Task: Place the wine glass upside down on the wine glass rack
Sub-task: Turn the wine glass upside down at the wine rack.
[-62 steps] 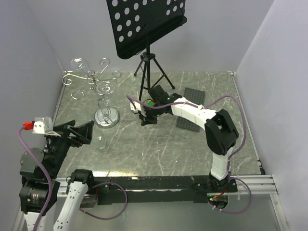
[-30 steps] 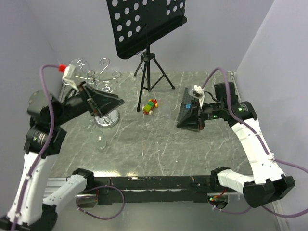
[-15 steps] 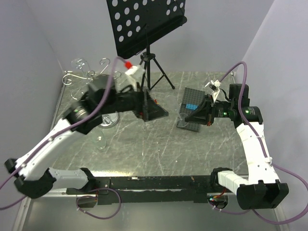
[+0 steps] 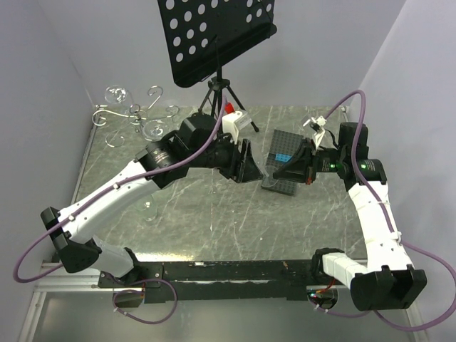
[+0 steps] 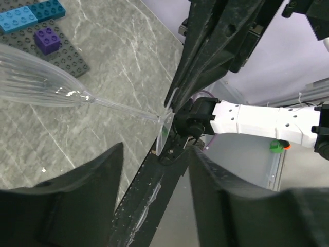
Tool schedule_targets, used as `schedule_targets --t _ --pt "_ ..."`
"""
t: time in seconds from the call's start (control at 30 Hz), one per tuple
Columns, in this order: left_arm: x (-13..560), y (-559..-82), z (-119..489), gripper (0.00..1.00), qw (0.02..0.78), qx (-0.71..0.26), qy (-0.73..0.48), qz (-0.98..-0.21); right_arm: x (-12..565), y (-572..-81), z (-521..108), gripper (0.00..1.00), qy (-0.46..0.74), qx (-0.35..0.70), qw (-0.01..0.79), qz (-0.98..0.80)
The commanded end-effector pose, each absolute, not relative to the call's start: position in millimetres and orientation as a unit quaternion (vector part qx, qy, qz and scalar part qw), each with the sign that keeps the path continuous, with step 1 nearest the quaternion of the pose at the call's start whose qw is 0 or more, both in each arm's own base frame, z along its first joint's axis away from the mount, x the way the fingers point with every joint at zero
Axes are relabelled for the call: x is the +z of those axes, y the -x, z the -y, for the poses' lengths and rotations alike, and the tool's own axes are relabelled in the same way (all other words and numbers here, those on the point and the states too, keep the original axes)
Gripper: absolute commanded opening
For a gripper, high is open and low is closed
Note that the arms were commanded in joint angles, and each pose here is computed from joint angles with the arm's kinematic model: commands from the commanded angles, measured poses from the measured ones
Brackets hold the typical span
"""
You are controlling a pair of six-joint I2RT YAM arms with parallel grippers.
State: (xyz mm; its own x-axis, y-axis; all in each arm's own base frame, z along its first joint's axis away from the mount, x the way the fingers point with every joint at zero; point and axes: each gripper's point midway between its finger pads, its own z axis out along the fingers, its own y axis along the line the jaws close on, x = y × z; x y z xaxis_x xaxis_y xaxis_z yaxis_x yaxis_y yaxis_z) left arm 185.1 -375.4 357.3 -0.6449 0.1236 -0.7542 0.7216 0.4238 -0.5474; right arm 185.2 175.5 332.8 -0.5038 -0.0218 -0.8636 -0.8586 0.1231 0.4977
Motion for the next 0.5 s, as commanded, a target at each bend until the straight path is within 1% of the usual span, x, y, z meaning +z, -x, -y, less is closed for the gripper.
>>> schedule_targets --t 0.0,0.23,0.37,0.47 --pt "373 -184 380 0.54 0.340 -0.476 -0.292 -0.757 349 -168 -176 0.00 0.365 0.602 0.366 -0.608" --pt "372 -183 388 0.47 0.332 -0.488 -0.296 -0.751 349 -169 -176 0.00 0.363 0.607 0.362 -0.608" --pt "369 -185 394 0.45 0.327 -0.488 -0.300 -0.752 348 -168 -176 0.00 0.364 0.609 0.361 -0.606" --pt "369 -184 398 0.40 0.324 -0.490 -0.304 -0.750 348 -167 -176 0.00 0.364 0.610 0.360 -0.605"
